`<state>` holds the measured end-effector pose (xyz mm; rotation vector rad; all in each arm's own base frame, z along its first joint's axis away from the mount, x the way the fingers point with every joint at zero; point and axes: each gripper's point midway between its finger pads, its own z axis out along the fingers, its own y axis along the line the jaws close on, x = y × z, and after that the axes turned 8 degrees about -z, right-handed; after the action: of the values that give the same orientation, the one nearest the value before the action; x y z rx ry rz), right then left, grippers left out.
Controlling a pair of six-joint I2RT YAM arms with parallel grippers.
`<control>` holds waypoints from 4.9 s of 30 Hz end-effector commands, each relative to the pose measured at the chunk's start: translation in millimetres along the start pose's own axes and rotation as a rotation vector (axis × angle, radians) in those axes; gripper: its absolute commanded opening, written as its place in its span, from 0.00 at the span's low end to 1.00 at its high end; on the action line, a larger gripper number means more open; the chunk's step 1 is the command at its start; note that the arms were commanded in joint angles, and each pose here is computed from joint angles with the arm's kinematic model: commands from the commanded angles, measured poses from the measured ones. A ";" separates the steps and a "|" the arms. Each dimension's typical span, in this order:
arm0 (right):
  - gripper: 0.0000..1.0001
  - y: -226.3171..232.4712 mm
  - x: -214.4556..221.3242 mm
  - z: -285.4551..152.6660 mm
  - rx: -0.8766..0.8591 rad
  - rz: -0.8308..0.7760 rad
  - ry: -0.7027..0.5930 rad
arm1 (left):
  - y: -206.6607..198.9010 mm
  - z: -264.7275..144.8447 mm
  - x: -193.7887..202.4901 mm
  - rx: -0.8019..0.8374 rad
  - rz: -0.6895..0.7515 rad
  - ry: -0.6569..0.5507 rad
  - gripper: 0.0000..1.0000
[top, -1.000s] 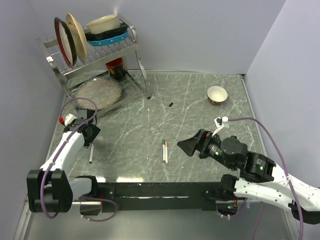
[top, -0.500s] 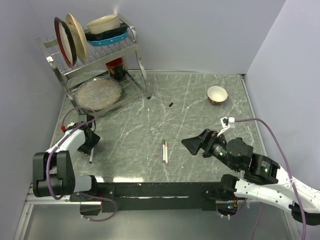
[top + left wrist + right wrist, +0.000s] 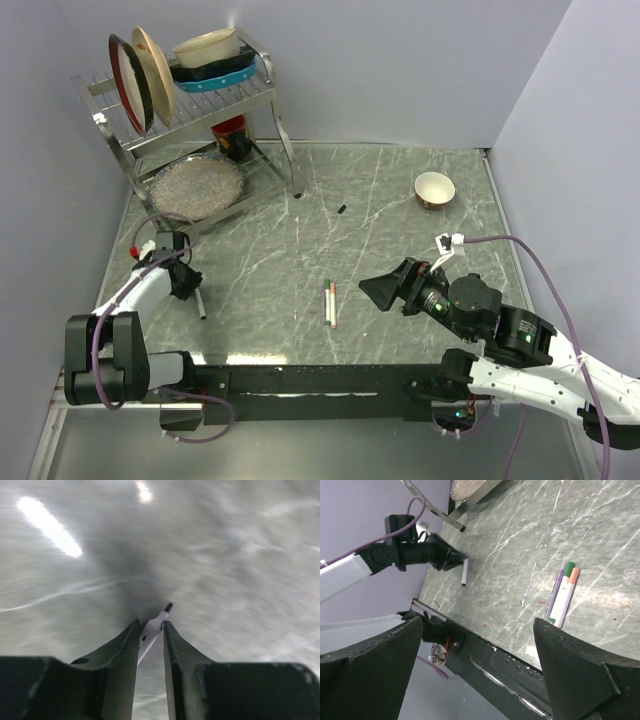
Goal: Insert the pens into the pen caps
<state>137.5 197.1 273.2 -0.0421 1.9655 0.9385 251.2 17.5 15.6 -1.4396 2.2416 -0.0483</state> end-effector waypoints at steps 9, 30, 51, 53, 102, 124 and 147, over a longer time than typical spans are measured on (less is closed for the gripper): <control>1.00 23.8 -13.1 -0.3 -0.077 0.074 -0.021 | -3.1 9.1 60.7 0.090 0.096 0.231 0.29; 1.00 30.6 -10.8 -2.3 -0.114 0.118 -0.009 | -19.0 -5.6 98.4 0.038 0.444 0.175 0.42; 1.00 19.2 -18.2 -18.7 -0.112 0.146 -0.058 | -32.8 -4.1 139.8 -0.053 0.677 0.169 0.15; 1.00 19.1 -18.1 -19.1 -0.113 0.146 -0.059 | -31.5 -4.4 139.8 -0.060 0.673 0.170 0.16; 1.00 56.1 39.6 31.5 -0.286 0.019 0.155 | -135.0 -198.5 185.4 0.857 0.546 0.505 0.01; 0.70 89.8 44.1 58.7 -0.502 0.175 0.153 | -146.3 -344.3 182.2 1.445 0.343 0.677 0.01; 0.29 96.9 44.0 71.8 -0.533 0.230 0.136 | -143.3 -354.3 186.3 1.479 0.297 0.688 0.01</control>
<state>128.0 323.5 259.3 -0.1828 1.8925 1.5774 168.0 -286.3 282.6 -0.2495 1.9335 -1.8008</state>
